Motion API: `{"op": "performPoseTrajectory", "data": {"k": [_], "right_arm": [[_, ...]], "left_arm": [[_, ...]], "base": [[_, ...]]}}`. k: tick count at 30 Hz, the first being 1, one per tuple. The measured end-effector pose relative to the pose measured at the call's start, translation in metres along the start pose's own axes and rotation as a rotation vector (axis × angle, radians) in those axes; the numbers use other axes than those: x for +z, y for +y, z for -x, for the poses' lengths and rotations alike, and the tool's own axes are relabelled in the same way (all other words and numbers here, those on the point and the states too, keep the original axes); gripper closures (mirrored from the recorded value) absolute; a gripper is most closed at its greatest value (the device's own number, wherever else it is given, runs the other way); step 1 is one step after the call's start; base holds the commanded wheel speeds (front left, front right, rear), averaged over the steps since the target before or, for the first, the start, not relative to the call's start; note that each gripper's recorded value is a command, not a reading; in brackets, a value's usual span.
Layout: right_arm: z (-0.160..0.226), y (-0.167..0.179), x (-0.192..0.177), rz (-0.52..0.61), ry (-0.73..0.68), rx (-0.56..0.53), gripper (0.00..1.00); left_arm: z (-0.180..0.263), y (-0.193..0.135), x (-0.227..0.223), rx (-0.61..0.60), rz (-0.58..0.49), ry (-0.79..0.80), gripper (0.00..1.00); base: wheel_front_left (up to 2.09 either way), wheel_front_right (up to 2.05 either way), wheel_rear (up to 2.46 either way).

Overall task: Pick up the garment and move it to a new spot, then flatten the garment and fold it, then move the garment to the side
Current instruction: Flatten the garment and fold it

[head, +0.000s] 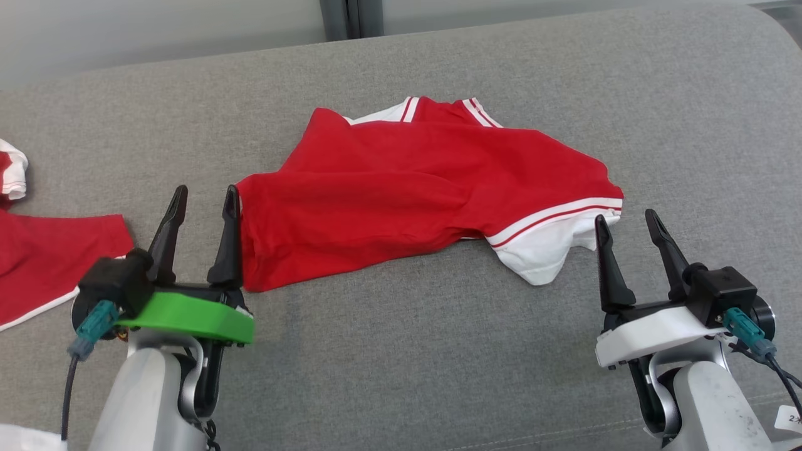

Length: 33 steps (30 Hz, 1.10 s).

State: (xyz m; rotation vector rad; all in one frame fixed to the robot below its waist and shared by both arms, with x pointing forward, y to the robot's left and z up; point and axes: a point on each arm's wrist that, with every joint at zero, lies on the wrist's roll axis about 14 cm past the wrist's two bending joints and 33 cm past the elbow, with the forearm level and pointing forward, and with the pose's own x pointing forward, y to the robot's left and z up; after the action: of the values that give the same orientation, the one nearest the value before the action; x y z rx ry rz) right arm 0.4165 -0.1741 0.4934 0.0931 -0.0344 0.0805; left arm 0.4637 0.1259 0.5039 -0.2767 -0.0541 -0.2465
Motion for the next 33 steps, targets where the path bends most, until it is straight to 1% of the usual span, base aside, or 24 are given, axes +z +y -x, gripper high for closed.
{"op": "performPoseTrajectory", "data": {"k": [7, 11, 16, 21, 27, 33], "right_arm": [[0.01, 0.007, 0.004, 0.003, 0.003, 0.016, 0.0], [0.015, 0.012, 0.005, 0.001, 0.005, 0.028, 0.0], [0.017, 0.015, 0.006, 0.004, 0.01, 0.036, 0.0], [0.012, 0.012, 0.003, 0.006, 0.041, 0.029, 0.0], [-0.004, -0.015, -0.024, -0.026, 0.265, -0.052, 0.0], [-0.015, -0.031, -0.056, -0.127, 0.483, -0.11, 0.0]], "left_arm": [[0.04, 0.002, 0.02, 0.057, -0.029, -0.07, 0.0], [0.062, 0.009, 0.014, 0.098, -0.025, -0.048, 0.0], [0.077, 0.011, 0.008, 0.12, -0.011, -0.031, 0.0], [0.08, 0.012, 0.009, 0.125, -0.011, -0.031, 0.0], [0.076, 0.008, 0.004, 0.111, -0.001, -0.018, 0.0], [0.071, 0.008, -0.002, 0.106, 0.012, -0.004, 0.0]], "base": [[0.0, 0.0, 0.0], [0.0, 0.0, 0.0], [0.0, 0.0, 0.0], [0.0, 0.0, 0.0], [0.0, 0.0, 0.0], [0.0, 0.0, 0.0]]}}
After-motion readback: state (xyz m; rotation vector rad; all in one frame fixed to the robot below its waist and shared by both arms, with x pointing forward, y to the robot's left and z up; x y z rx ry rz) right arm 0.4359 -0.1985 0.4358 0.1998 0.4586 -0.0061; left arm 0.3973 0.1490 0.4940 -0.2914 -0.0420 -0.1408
